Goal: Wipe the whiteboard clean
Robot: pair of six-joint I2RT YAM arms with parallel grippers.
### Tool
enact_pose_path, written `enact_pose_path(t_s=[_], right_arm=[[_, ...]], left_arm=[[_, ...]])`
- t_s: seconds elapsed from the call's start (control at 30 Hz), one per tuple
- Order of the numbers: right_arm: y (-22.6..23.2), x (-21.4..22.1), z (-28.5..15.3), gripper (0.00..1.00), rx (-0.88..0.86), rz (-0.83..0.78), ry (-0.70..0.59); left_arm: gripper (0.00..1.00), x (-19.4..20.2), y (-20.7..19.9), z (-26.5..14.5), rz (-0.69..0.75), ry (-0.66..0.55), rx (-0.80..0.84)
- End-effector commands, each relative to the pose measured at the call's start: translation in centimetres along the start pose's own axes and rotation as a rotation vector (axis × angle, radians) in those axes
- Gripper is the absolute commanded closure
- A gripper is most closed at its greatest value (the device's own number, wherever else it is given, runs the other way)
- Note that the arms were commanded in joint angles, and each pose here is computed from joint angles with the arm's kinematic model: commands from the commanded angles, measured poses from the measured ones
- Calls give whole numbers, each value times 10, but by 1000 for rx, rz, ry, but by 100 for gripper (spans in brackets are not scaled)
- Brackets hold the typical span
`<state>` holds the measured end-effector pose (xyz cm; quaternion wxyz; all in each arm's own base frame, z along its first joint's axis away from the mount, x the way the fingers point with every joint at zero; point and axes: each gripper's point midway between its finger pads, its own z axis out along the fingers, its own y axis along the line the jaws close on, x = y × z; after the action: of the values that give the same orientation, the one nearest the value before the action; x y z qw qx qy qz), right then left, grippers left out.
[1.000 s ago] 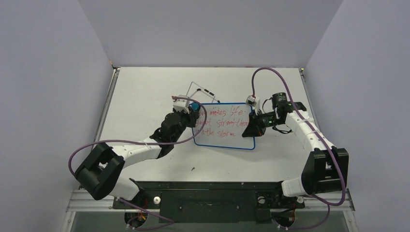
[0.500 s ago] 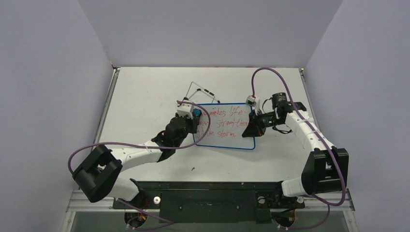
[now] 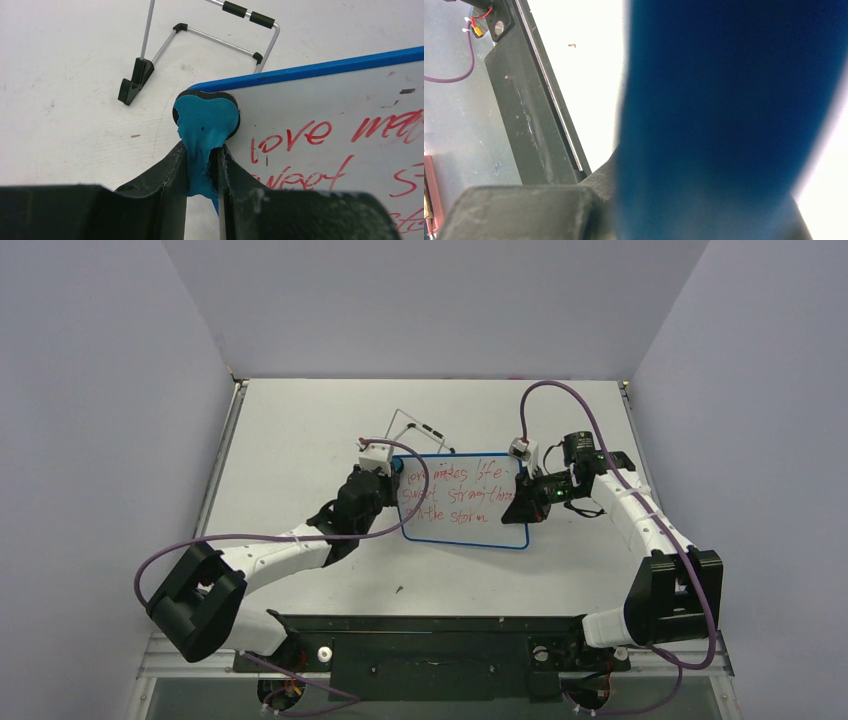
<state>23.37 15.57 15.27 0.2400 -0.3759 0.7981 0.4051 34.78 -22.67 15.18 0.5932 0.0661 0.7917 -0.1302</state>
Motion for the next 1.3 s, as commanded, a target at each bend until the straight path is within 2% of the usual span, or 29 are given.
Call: enact_pose_path(t_s=[0.0, 0.23, 0.33, 0.57, 0.77, 1.07, 1.27], right_arm=[[10, -13, -5, 100, -11, -100, -40], [9, -12, -5, 100, -13, -97, -38], [9, -11, -4, 100, -14, -95, -36], [8, -10, -4, 100, -10, -94, -33], [8, -9, -4, 100, -7, -95, -29], [8, -9, -4, 100, -7, -94, -27], [8, -8, -4, 100, -10, -92, -27]], left_arm=[[100, -33, -28, -3, -4, -91, 106], [100, -8, -51, -15, 25, -45, 176], [100, -4, -49, -15, 22, -41, 150], [100, -36, -23, -8, -20, -97, 28], [100, -50, -21, -9, -96, -129, 80], [100, -11, -43, -20, -108, -59, 234], [100, 12, -46, -31, -139, -22, 255]])
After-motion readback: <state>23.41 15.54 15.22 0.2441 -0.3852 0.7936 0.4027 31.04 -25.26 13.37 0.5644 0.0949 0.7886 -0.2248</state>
